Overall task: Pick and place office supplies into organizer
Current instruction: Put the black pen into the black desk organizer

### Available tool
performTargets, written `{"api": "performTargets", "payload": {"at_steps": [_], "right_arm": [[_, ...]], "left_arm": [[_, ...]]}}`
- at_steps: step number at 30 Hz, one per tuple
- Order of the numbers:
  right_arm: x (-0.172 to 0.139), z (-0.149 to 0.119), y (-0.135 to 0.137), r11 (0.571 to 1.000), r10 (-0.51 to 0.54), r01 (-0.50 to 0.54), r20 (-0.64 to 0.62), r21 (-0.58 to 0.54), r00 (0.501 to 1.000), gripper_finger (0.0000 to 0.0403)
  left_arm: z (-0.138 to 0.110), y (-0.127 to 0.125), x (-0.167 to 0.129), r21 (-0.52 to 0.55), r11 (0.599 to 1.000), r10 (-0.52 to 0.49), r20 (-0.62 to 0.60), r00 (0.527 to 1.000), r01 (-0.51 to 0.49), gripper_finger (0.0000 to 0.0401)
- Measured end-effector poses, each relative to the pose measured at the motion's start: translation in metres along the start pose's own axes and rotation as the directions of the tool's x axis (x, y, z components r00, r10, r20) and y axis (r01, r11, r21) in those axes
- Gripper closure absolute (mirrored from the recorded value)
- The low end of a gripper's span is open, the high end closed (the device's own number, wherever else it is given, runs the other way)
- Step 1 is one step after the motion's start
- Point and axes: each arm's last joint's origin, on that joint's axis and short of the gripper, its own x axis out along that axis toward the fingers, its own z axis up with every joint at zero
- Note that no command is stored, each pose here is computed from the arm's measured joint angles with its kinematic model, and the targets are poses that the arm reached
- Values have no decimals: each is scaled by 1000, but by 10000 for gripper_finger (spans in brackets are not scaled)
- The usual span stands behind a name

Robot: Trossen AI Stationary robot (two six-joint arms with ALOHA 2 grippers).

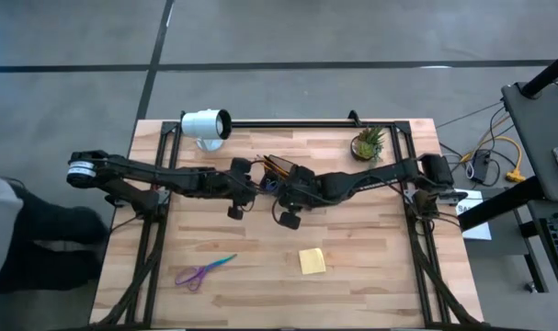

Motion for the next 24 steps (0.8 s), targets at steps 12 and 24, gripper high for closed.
{"api": "performTargets", "payload": {"at_steps": [12, 24], "right_arm": [[-27, 4, -27, 994, -93, 89, -70, -61, 993, 365], [-55, 28, -75, 982, -146, 121, -172, -146, 974, 365]], "left_arm": [[-2, 8, -11, -62, 991, 119, -41, 992, -121, 176], [-9, 18, -22, -254, 965, 57, -43, 997, -66, 175]]}}
